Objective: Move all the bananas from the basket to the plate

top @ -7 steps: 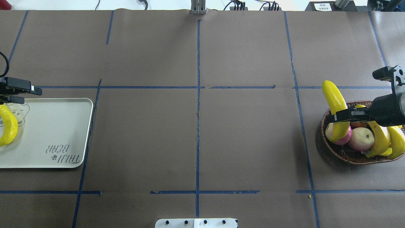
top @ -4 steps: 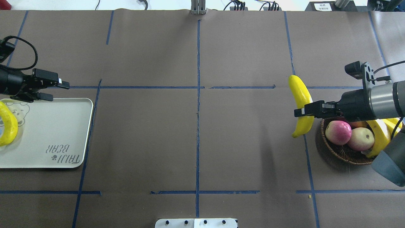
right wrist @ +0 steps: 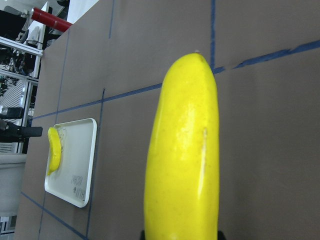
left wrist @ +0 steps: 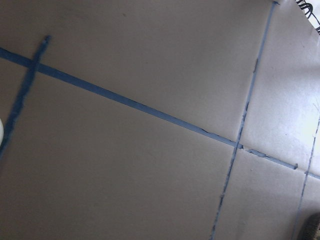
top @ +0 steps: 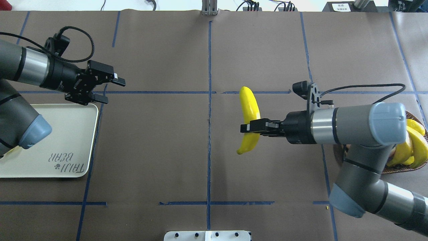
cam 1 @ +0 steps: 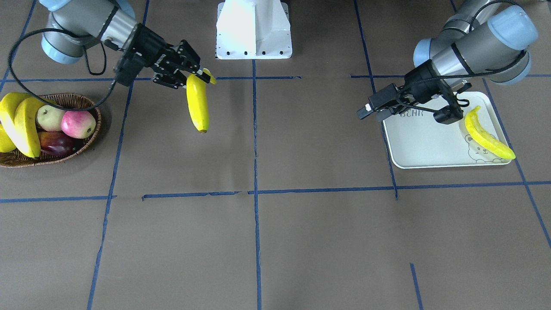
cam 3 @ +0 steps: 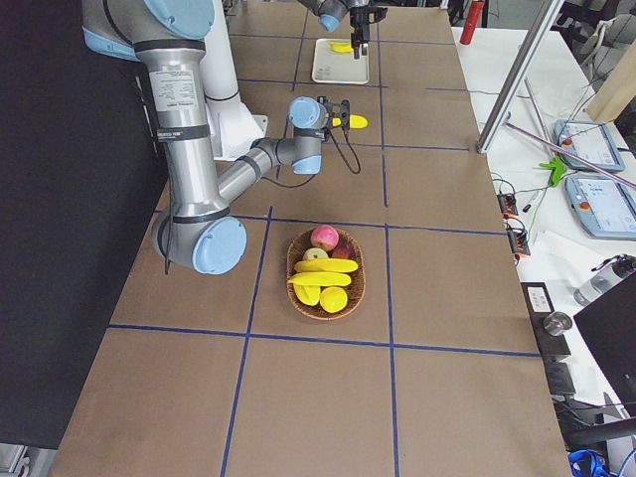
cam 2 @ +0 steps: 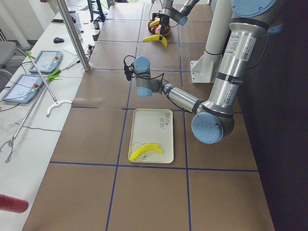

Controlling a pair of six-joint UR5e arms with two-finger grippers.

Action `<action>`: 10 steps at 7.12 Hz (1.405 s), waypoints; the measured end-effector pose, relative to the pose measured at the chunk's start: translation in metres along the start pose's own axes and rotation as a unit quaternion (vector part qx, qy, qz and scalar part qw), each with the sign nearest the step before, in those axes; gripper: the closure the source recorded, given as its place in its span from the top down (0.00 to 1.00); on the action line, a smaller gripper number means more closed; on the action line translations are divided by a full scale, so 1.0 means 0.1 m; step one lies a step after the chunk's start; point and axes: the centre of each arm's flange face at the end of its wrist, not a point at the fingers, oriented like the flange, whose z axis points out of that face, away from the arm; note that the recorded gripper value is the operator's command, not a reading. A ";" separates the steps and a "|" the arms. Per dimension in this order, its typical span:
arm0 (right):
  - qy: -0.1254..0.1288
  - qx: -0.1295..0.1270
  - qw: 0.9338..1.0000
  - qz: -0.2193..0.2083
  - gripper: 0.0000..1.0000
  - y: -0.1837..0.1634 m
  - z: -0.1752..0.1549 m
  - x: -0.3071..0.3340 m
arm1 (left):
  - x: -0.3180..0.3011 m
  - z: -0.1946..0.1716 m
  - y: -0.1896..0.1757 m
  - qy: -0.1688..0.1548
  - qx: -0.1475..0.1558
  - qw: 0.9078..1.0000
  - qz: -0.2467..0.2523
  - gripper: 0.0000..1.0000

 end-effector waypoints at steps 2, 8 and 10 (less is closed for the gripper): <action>-0.021 -0.001 1.000 -0.006 0.06 0.10 0.54 -0.32 | 0.47 0.30 0.23 0.024 -0.027 0.999 0.024 1.00; -0.050 0.033 0.998 -0.004 0.11 0.50 1.11 -0.86 | 0.92 1.10 0.90 0.053 -0.044 0.997 0.044 0.95; -0.052 0.033 0.998 -0.004 0.16 0.53 1.12 -0.88 | 0.91 1.16 0.94 0.050 -0.048 0.997 0.043 0.43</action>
